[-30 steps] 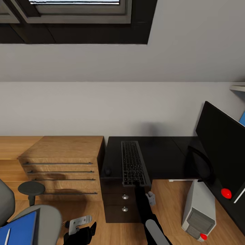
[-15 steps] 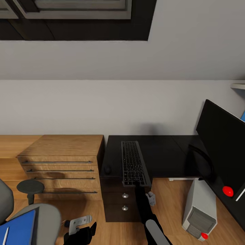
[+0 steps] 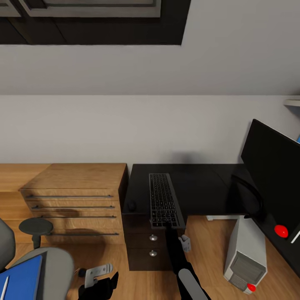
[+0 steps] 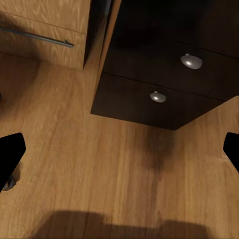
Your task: In the bedroom, organize the workspace by keeping the computer under the desk, ensuring the monitor is on the desk, placing the keyboard on the desk next to the monitor, placing the mouse on the desk next to the keyboard, moving the folder from the swivel chair onto the desk next to the mouse, stacking the notebook on top of the folder with the pen on top of the notebook, and positioning the swivel chair next to the desk.
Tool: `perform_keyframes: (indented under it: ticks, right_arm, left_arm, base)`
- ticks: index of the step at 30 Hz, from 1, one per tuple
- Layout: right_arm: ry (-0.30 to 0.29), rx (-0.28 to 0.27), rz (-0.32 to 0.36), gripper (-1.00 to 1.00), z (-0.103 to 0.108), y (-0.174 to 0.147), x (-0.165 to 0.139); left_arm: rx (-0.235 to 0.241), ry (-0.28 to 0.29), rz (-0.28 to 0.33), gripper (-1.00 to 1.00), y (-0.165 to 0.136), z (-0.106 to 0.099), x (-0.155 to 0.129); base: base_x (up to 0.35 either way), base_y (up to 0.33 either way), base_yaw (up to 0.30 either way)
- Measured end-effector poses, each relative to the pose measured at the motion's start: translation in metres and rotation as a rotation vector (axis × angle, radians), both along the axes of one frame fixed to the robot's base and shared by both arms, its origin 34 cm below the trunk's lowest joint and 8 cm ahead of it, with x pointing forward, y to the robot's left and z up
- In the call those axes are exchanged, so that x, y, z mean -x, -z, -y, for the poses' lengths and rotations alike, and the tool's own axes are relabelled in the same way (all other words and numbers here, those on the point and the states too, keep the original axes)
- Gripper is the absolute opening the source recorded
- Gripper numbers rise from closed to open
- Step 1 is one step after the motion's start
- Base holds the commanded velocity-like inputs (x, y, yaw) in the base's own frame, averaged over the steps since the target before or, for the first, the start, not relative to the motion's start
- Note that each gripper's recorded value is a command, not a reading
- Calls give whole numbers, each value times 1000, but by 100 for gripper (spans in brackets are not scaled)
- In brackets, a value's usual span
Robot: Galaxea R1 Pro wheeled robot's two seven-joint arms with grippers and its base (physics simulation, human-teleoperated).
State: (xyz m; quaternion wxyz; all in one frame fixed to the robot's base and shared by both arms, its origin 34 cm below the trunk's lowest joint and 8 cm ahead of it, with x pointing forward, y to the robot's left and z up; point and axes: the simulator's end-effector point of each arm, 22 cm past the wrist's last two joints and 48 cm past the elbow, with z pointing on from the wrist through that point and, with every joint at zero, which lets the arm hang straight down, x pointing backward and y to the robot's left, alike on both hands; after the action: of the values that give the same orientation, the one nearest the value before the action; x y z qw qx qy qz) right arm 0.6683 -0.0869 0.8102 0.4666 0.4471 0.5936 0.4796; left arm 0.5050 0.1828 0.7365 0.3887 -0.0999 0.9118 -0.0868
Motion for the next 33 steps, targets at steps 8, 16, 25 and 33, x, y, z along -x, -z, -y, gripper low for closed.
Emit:
perform_keyframes:
  ticks: [8,16,25,33]
  right_arm:
    - [2,8,-28,-100,1,14,1]
    - [2,11,-35,-100,1,16,1]
    - [2,12,-36,-100,1,16,1]
    - [1,13,-36,-100,1,16,1]
  left_arm:
    - [3,32,-8,100,11,14,5]
    - [8,53,-8,100,12,22,7]
    - [8,55,-11,100,13,22,7]
    - [6,55,-11,100,13,22,7]
  base:
    - [0,0,0]
    - [59,0,0]
    - [98,0,0]
    - [3,0,0]
